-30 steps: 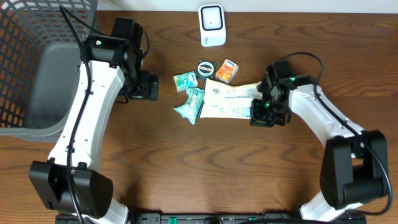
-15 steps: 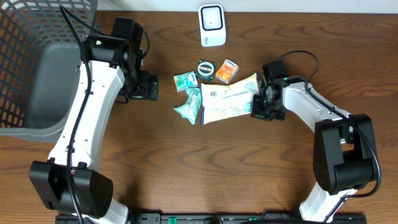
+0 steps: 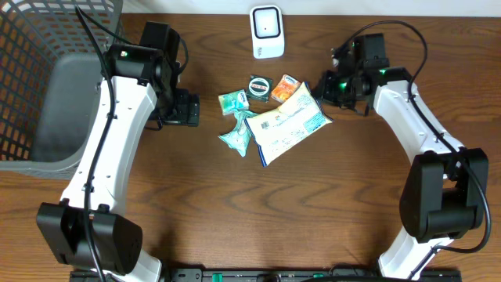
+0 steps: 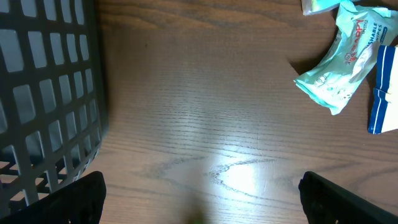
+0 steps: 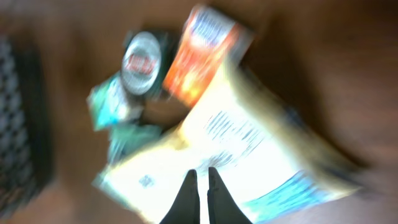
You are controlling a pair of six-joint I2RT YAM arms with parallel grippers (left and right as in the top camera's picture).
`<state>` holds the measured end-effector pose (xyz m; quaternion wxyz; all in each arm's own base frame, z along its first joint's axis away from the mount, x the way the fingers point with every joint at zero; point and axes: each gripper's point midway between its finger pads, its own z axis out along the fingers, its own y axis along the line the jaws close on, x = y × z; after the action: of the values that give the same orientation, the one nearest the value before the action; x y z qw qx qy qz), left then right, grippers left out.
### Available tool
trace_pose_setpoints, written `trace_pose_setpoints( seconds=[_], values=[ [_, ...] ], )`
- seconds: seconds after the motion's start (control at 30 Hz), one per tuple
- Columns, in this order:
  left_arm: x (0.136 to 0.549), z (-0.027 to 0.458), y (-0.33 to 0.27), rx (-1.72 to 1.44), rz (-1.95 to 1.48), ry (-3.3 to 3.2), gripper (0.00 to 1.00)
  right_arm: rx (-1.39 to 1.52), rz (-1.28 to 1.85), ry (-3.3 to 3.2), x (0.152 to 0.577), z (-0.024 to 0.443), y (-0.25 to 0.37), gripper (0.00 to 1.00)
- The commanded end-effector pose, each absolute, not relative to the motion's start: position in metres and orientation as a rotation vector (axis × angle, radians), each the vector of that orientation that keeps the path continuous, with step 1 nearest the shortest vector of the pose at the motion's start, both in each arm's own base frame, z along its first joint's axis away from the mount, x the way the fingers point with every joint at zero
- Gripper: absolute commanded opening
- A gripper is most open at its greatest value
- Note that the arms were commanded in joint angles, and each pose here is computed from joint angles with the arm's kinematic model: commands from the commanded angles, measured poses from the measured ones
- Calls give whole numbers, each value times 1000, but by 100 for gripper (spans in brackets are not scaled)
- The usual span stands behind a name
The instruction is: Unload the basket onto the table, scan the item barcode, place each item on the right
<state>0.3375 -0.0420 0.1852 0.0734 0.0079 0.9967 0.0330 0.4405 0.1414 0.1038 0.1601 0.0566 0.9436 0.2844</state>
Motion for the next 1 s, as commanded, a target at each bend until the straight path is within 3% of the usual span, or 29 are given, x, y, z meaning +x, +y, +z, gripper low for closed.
trace_pose_setpoints(
  seconds=[0.0, 0.2, 0.37, 0.47, 0.97],
  values=[
    [338, 184, -38, -1, 123, 2995, 98, -5, 1054, 2771, 401, 111, 183, 1],
    [338, 184, -38, 0, 123, 2995, 98, -66, 583, 3048, 350, 65, 172, 1],
    [338, 184, -38, 0, 123, 2995, 98, 163, 69, 3091, 332, 34, 140, 1],
    [338, 184, -38, 0, 123, 2995, 98, 276, -81, 3045, 332, 27, 124, 1],
    [338, 184, -38, 0, 123, 2995, 98, 172, 95, 2739, 393, 8, 143, 5]
  ],
)
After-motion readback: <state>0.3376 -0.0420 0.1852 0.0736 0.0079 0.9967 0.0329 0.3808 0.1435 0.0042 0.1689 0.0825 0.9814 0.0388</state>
